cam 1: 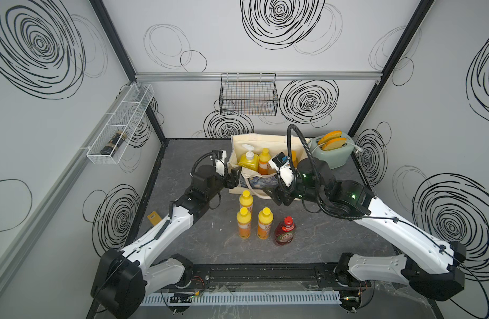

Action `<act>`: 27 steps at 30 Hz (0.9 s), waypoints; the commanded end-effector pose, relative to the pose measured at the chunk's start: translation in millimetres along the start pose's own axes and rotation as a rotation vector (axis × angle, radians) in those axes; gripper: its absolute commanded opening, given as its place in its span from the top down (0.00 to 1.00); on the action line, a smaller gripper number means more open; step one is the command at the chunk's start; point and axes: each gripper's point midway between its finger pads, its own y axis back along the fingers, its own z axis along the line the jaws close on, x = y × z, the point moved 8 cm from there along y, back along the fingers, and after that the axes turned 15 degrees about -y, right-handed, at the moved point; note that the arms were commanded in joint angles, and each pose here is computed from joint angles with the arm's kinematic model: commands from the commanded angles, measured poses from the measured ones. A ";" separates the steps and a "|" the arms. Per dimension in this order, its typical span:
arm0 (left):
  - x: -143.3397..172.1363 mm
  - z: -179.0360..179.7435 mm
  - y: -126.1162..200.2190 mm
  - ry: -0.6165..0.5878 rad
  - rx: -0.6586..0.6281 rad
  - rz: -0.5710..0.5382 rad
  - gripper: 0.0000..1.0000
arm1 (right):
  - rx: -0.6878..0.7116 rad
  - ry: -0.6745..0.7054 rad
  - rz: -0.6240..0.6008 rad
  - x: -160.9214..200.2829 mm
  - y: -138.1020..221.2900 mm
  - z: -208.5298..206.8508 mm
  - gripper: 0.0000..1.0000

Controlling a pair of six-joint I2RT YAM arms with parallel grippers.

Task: Pack dish soap into the shopping bag
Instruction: Pick up the bottle of dish soap at the center of the board.

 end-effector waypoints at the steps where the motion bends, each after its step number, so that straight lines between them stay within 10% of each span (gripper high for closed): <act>1: -9.8 -5.8 4.4 -0.021 0.033 -0.063 0.34 | -0.006 0.003 0.042 14.6 5.2 9.7 0.26; 27: -10.1 -10.9 2.9 -0.036 0.050 -0.055 0.34 | 0.091 -0.012 0.189 84.9 -30.5 13.2 0.31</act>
